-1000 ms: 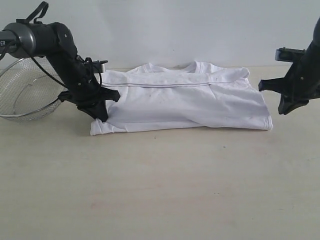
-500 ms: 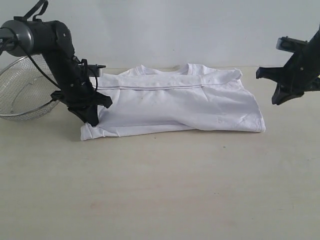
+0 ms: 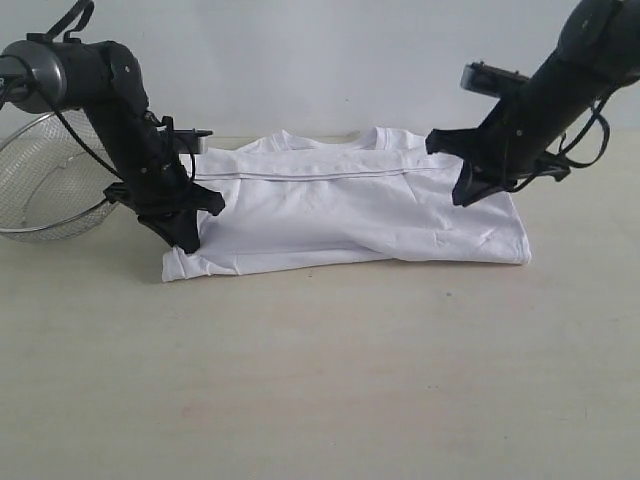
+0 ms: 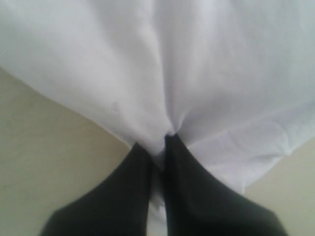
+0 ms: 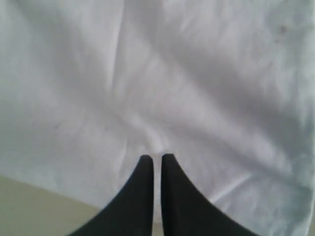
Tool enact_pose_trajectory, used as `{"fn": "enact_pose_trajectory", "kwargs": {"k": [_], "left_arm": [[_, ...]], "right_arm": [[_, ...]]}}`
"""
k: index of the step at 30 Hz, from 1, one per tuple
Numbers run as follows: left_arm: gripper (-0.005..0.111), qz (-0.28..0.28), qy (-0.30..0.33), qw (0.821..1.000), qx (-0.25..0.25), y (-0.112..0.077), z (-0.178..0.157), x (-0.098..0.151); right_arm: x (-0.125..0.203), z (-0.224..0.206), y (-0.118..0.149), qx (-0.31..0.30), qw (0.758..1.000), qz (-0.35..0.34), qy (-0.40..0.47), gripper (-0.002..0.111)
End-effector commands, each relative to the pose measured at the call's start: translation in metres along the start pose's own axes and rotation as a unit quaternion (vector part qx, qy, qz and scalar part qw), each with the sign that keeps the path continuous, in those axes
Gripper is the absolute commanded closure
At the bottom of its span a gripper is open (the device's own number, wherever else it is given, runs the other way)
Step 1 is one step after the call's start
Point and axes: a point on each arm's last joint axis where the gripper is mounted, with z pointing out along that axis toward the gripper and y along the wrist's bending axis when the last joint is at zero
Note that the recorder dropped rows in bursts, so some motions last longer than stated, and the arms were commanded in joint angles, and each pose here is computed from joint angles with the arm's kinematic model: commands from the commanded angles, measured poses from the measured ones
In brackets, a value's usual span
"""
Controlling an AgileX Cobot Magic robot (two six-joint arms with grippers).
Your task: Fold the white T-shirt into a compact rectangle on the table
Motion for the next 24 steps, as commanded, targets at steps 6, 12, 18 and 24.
{"fn": "enact_pose_trajectory", "kwargs": {"k": [6,12,18,24], "left_arm": [[0.102,0.006,0.008,1.0,0.014,-0.004,-0.001,0.002],[0.102,0.026,0.005,0.999,0.024,-0.01,0.0,0.001],[0.102,0.032,0.017,0.999,0.016,-0.018,0.005,0.002],[0.102,0.019,0.077,0.997,0.022,-0.016,0.03,0.026]], "right_arm": [[0.012,0.039,-0.025,0.054,0.997,0.004,0.054,0.108],[0.017,0.038,-0.034,0.099,0.992,-0.008,0.081,0.108],[0.019,0.039,-0.035,0.102,0.99,-0.01,0.094,0.108],[0.023,0.038,-0.035,0.104,0.988,-0.01,0.115,0.108]]}}
